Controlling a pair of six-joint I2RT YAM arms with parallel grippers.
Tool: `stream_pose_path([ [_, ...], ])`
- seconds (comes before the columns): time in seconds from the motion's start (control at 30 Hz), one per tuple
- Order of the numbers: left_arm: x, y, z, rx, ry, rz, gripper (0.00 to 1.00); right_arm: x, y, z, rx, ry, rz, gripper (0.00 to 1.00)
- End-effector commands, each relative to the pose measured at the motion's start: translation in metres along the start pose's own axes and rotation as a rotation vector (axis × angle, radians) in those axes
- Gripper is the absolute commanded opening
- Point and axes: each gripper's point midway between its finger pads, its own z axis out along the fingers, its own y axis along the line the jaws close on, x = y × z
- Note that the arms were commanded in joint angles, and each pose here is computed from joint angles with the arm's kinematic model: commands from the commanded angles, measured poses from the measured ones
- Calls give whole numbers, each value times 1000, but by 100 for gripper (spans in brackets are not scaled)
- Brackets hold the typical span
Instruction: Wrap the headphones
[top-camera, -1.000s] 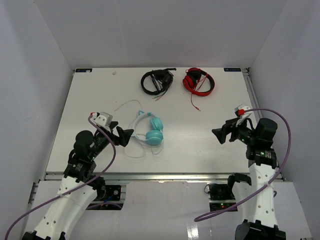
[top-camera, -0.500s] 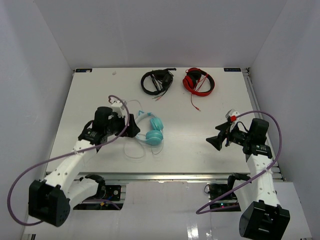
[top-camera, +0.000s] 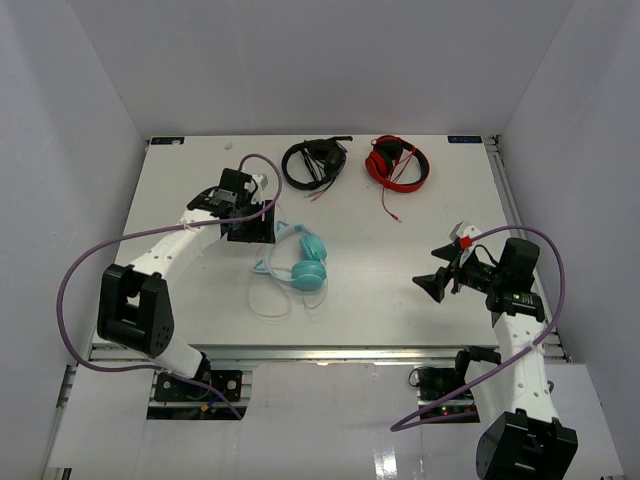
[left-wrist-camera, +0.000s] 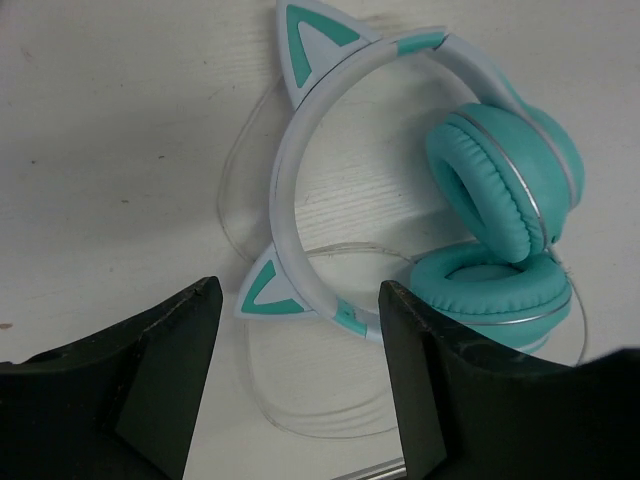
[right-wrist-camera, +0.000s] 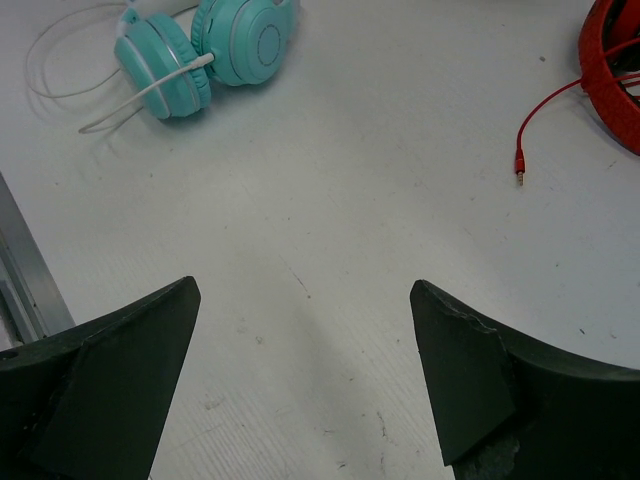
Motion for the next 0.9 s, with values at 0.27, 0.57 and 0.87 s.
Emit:
stream_pose_path([
  [0.27,-12,-10,51,25,-10,187,68,-4,1,-2,-5,-10,-32,92],
  [0.57,-3,3,86,-21,60,235,57,-3,1,-2,-7,-11,-29,92],
  [0.87,15,-5,104,-19,109,265,44,-3,0,-2,-5,-11,-29,92],
])
